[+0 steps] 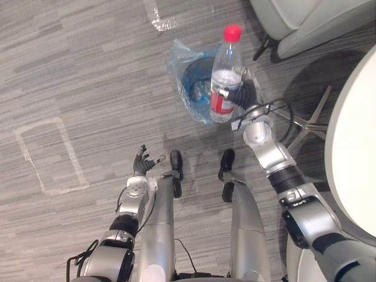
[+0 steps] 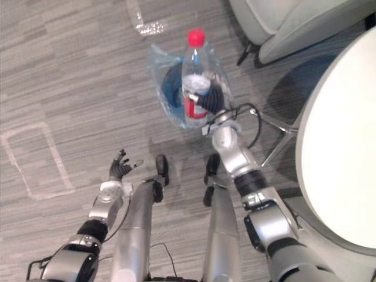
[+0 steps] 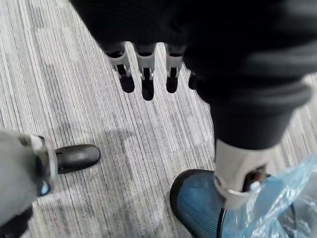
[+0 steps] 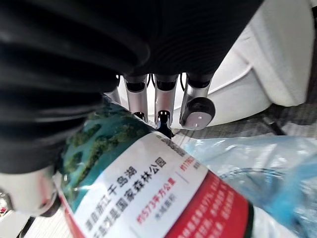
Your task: Gather rubbish on tea table into small bin, then transfer packed bag to large trash can.
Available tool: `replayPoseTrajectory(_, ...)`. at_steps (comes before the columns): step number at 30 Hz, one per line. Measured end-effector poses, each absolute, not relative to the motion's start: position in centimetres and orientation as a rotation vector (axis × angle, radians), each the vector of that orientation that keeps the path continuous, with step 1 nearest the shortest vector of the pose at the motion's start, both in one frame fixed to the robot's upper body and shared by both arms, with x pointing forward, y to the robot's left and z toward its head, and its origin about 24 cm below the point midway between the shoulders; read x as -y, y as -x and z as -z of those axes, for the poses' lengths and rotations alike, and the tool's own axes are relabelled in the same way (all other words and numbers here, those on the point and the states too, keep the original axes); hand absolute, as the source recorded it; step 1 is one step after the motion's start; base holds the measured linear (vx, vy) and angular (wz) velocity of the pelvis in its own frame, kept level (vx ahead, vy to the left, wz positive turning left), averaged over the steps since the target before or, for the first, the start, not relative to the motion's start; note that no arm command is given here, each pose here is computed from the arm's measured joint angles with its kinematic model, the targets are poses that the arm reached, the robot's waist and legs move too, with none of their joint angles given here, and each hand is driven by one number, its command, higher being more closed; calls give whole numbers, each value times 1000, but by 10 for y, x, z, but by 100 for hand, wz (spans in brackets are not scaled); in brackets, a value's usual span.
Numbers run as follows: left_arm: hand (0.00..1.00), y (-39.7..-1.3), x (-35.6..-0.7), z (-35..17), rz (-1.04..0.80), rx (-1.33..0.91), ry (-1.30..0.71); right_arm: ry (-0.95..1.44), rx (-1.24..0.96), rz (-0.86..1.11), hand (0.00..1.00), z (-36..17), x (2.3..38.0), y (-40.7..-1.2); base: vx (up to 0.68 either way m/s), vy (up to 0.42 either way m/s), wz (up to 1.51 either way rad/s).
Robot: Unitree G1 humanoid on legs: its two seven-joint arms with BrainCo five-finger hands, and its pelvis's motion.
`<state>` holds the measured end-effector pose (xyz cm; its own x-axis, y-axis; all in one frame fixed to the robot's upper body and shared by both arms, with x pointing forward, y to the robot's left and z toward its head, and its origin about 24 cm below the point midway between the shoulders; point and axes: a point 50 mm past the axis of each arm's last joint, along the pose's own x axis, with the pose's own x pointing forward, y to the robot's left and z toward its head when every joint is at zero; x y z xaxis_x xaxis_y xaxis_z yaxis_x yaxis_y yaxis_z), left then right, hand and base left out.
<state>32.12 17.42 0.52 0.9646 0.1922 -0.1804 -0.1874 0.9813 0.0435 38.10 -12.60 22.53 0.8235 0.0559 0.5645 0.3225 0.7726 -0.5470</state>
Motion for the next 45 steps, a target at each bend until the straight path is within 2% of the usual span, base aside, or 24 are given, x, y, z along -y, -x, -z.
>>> replayPoseTrajectory(7, 0, -323, -164, -10, -178, -158, 22, 666, 644, 209, 100, -256, 128, -386, 30, 6, 8)
replayPoseTrajectory(8, 0, -323, -161, -10, -174, -158, 28, 658, 652, 220, 0, -260, 129, -387, 32, 14, 4)
replayPoseTrajectory(27, 0, -324, -145, -15, -128, -128, 47, 673, 584, 191, 0, -231, 114, -390, 16, -4, 3)
replayPoseTrajectory(36, 0, -323, -146, -11, -132, -143, 29, 897, 611, 132, 0, -214, 100, -388, 1, -1, 0)
replayPoseTrajectory(39, 0, -324, -151, -13, -151, -138, 17, 984, 567, 97, 0, -201, 97, -393, 6, 1, 1)
replayPoseTrajectory(45, 0, -329, -155, -20, -163, -103, 35, 1098, 410, 131, 0, -185, 112, -408, 12, 5, 9)
